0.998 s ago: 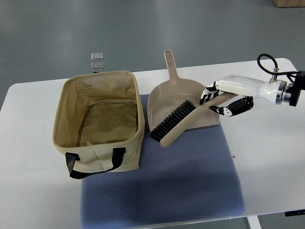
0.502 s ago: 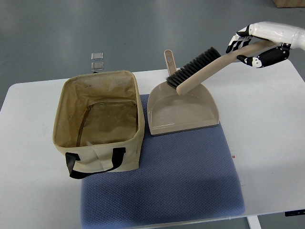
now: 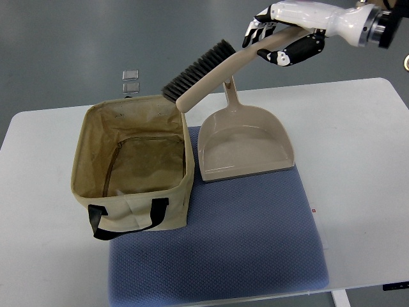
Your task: Put pink broom in yellow bag with right hand
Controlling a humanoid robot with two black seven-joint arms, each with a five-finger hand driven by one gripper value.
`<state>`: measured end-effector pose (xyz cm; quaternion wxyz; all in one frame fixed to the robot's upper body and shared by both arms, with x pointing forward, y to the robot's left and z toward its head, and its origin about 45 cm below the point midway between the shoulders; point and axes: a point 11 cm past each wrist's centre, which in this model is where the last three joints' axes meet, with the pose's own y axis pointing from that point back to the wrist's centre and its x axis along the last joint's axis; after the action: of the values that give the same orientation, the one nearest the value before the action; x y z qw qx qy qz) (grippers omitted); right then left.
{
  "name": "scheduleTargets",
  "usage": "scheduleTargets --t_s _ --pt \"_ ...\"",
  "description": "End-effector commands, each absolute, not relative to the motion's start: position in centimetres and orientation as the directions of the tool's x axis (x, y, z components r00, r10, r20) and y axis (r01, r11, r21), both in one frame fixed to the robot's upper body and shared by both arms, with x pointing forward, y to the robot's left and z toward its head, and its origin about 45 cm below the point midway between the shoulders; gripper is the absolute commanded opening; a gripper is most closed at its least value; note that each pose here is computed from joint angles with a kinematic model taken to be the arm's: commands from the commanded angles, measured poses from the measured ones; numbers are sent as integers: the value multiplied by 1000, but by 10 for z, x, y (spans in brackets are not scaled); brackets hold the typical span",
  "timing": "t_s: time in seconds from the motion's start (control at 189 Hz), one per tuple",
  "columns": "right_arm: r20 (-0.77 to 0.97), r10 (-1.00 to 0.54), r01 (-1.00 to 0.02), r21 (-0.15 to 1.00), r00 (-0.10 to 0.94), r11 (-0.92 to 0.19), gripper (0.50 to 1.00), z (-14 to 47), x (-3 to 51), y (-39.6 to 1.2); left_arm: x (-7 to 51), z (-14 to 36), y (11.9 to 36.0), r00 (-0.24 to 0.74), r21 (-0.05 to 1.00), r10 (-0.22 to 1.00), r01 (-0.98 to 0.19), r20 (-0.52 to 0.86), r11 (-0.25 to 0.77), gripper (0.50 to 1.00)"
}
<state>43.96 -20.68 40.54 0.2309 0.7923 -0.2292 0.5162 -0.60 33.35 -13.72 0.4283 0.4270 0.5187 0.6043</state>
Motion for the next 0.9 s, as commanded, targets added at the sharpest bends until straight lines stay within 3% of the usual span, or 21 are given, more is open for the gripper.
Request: scheduleTargets --t_s 0.0,0.343,0.734,0.835,0.893 --pt "917 -106 -554 137 384 -821 500 394 444 -168 -6 -137 333 -269 993 961 -75 71 -94 1000" --pt "886 1 -436 229 463 -871 500 320 443 -62 -6 -137 334 -269 993 960 -75 73 -96 1000" --pt "901 18 -451 234 433 -861 500 287 440 -35 -6 -137 334 -269 993 960 -75 73 -96 1000" --pt "905 5 -459 221 426 -860 674 287 441 -37 -6 -137 334 -269 993 960 -75 73 -96 1000" --pt "904 -1 -462 217 427 -860 742 286 440 -37 -6 -137 333 -269 993 961 -75 71 -94 1000"
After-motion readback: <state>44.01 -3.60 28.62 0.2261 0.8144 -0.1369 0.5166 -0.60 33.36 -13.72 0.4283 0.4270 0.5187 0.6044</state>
